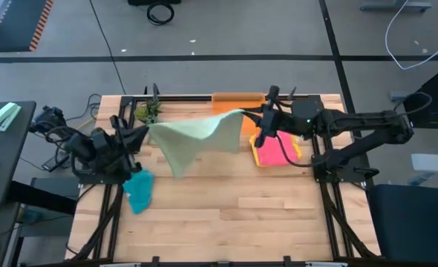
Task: Fold microfiber towels
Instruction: Fold the green microfiber cloth
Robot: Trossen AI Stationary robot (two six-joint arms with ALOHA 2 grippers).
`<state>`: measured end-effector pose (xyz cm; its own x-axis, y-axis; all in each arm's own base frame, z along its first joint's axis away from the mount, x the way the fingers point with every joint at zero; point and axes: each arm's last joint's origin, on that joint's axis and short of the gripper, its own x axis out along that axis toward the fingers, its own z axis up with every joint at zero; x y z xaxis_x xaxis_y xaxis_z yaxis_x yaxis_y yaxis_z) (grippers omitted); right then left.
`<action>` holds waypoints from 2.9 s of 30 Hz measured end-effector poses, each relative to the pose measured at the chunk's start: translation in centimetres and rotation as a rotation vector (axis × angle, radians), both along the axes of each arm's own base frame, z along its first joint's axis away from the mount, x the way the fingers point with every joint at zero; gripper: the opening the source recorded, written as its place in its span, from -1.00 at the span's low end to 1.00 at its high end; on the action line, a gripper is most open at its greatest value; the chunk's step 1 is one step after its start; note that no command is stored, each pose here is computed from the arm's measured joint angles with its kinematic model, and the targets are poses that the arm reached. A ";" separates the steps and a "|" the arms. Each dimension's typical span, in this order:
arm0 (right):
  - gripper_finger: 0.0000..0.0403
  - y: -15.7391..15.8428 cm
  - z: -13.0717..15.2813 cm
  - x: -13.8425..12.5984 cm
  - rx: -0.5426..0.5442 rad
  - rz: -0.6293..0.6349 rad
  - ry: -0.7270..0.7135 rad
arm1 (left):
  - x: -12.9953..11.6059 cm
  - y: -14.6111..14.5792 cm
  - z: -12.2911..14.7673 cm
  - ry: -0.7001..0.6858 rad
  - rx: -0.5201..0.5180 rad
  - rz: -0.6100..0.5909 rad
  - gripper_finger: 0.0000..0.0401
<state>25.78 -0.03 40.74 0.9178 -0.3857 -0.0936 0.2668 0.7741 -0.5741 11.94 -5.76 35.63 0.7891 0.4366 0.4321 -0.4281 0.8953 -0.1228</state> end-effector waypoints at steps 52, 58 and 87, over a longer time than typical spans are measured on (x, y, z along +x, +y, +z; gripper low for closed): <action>-0.99 16.2 -22.5 2.7 0.857 -0.175 0.393 | 1.3 -13.8 -15.2 0.654 -0.359 -0.374 -0.97; -0.99 14.0 -24.7 2.1 0.896 -0.274 0.427 | 2.0 -10.8 -17.6 0.756 -0.402 -0.171 -0.97; -0.99 10.5 -26.1 2.2 0.860 -0.389 0.460 | 5.6 -5.2 -21.2 1.067 -0.469 0.153 -0.95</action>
